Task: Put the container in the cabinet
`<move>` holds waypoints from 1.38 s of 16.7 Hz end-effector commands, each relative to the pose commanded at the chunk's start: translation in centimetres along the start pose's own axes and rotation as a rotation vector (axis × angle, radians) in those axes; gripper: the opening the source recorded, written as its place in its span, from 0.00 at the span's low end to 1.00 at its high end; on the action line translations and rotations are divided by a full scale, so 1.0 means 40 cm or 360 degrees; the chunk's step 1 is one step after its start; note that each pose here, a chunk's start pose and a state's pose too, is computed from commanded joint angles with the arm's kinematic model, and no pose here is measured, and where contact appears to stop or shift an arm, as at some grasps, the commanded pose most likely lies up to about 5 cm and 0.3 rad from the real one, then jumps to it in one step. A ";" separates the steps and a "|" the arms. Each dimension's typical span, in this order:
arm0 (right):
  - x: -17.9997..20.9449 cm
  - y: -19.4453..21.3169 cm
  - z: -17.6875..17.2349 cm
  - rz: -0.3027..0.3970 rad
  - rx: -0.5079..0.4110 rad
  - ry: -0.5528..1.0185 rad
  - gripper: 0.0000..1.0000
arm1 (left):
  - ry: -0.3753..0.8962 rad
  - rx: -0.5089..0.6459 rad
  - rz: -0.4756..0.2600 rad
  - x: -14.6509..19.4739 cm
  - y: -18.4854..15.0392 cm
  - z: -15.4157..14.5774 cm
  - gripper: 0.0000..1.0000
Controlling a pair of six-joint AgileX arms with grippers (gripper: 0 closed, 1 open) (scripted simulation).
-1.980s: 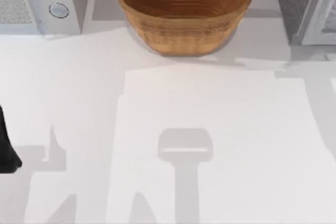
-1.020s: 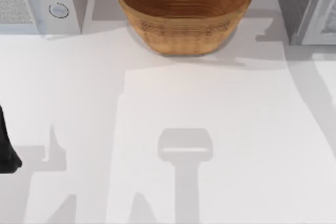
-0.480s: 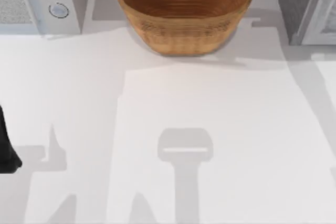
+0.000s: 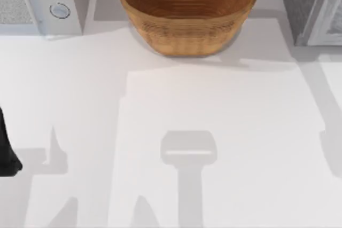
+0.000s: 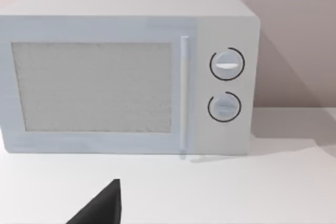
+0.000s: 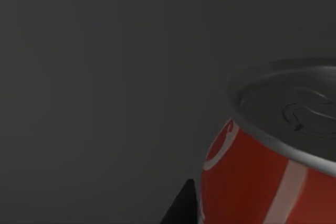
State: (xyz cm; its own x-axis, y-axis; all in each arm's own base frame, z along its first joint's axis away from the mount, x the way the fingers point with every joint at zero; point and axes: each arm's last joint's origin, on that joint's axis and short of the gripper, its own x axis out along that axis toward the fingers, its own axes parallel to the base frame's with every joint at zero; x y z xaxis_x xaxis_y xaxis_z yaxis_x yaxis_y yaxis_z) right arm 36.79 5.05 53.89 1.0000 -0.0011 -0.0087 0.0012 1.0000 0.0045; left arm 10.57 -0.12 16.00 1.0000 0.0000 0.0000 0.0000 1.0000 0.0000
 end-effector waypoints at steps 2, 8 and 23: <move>0.037 -0.003 -0.006 0.0000 0.0000 0.0003 0.00 | 0.0000 0.0000 0.0000 0.000 0.000 0.000 1.00; 0.093 -0.013 -0.020 0.0000 -0.0002 -0.0012 0.00 | 0.0000 0.0000 0.0000 0.000 0.000 0.000 1.00; 0.095 -0.014 -0.021 0.0000 -0.0002 -0.0013 0.75 | 0.0000 0.0000 0.0000 0.000 0.000 0.000 1.00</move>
State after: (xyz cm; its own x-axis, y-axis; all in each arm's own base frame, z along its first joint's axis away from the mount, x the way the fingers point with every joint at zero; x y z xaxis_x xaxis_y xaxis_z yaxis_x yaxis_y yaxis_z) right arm 40.59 4.50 53.02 1.0000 -0.0011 -0.0003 0.0012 1.0000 0.0034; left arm 10.57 -0.12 16.00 1.0000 0.0000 0.0000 0.0000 1.0000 0.0000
